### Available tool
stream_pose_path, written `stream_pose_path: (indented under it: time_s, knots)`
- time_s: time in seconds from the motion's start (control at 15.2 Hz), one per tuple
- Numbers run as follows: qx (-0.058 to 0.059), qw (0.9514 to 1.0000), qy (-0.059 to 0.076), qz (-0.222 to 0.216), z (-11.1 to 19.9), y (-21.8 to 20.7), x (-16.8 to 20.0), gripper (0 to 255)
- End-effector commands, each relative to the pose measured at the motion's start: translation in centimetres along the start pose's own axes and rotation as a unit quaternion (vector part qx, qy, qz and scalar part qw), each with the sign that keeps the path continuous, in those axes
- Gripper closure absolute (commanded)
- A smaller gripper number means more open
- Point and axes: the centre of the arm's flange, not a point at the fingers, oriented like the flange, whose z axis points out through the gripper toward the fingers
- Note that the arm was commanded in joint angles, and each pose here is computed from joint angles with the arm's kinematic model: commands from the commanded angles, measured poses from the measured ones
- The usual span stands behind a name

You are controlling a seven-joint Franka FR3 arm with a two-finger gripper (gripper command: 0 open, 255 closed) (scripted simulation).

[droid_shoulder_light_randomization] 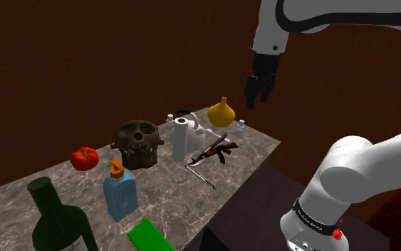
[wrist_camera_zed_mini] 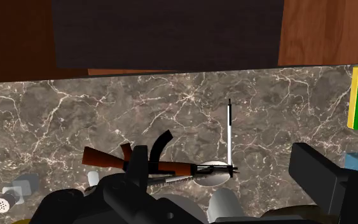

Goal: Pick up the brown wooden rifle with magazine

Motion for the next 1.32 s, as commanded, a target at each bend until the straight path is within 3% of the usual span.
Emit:
stream_pose_path:
  time_s: [0.0, 0.59, 1.25]
  knots:
    - [0.000, 1.0000, 0.000, 0.000, 0.0, 0.0, 0.0, 0]
    - [0.038, 0.9957, 0.056, 0.063, 10.8, 3.3, 2.9, 0]
    - [0.081, 0.9810, 0.117, 0.132, 22.7, 6.4, 7.1, 0]
